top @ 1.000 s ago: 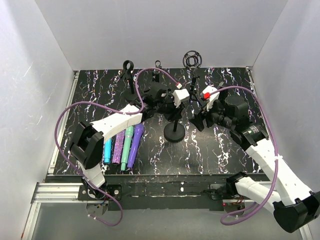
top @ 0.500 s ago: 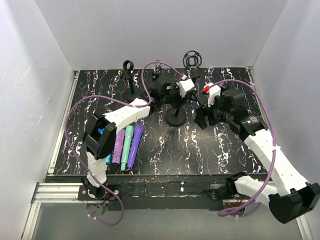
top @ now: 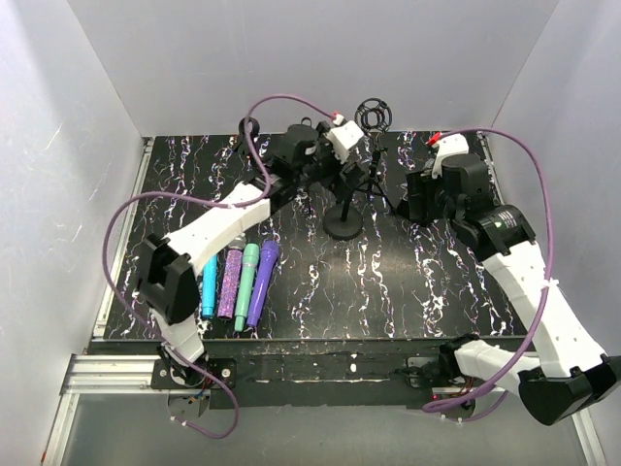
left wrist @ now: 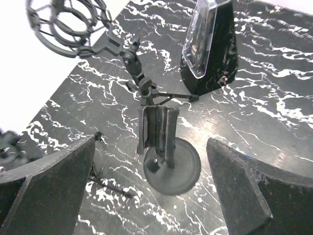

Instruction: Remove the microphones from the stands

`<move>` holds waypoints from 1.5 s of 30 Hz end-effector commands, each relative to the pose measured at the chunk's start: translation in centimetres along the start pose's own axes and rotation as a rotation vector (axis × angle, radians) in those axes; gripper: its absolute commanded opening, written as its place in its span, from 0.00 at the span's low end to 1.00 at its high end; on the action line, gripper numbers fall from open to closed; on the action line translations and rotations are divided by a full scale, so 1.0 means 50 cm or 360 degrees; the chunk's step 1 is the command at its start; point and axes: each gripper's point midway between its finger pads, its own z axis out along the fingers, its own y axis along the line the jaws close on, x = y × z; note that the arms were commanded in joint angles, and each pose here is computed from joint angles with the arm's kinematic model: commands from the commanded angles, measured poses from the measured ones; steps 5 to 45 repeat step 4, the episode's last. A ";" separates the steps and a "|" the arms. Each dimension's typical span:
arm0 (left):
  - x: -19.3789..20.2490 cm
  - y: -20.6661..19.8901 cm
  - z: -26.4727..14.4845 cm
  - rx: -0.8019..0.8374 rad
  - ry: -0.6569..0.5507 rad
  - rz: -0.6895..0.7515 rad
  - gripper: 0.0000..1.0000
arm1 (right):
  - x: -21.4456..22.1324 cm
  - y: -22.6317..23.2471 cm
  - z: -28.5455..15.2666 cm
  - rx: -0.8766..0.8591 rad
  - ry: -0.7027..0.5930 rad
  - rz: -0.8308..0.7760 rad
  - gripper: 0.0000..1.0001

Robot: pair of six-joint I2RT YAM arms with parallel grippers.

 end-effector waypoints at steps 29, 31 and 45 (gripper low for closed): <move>-0.012 0.048 -0.200 -0.0357 0.0112 -0.0342 0.98 | -0.056 -0.045 -0.007 0.0200 -0.0131 0.0083 0.94; -0.012 0.048 -0.200 -0.0357 0.0112 -0.0342 0.98 | -0.056 -0.045 -0.007 0.0200 -0.0131 0.0083 0.94; -0.012 0.048 -0.200 -0.0357 0.0112 -0.0342 0.98 | -0.056 -0.045 -0.007 0.0200 -0.0131 0.0083 0.94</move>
